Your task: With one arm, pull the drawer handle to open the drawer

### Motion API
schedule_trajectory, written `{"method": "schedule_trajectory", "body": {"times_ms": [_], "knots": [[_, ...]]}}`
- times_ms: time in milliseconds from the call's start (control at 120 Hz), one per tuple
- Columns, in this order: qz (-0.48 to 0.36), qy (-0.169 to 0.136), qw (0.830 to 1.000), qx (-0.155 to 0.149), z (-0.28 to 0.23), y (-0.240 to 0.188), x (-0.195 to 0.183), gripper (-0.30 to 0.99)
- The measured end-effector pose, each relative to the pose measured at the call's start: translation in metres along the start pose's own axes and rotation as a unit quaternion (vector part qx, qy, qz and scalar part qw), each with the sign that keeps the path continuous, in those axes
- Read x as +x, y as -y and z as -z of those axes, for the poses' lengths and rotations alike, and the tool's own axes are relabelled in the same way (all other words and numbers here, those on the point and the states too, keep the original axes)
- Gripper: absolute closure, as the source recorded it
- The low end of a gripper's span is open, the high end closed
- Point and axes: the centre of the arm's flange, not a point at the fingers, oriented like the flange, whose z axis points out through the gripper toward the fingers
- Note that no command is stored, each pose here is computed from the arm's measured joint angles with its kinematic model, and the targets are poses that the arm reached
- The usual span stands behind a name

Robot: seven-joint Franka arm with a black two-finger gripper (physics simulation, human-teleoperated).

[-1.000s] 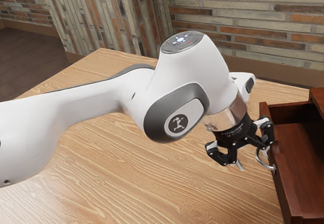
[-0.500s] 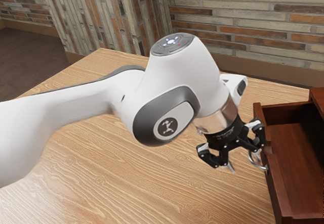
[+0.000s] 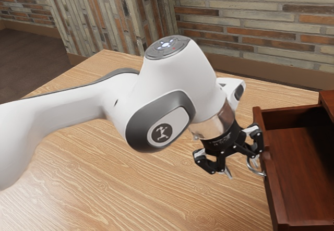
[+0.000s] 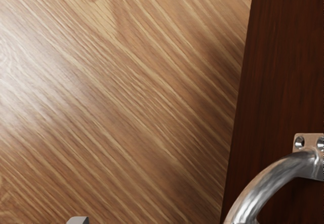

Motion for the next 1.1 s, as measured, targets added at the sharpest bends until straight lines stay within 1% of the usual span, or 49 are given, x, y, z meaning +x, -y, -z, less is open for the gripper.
{"method": "schedule_trajectory", "body": {"times_ms": [242, 583, 800, 1017, 1100], "knots": [[-0.001, 0.000, 1.000, 0.003, 0.003, 0.009, -0.005, 0.34], [0.011, -0.005, 1.000, 0.006, 0.007, 0.022, 0.006, 0.34], [0.008, -0.012, 1.000, 0.005, 0.011, 0.023, 0.007, 0.32], [0.003, -0.023, 1.000, -0.004, 0.027, 0.023, 0.006, 0.31], [0.005, -0.036, 0.999, -0.016, 0.051, 0.022, 0.013, 0.31]]}}
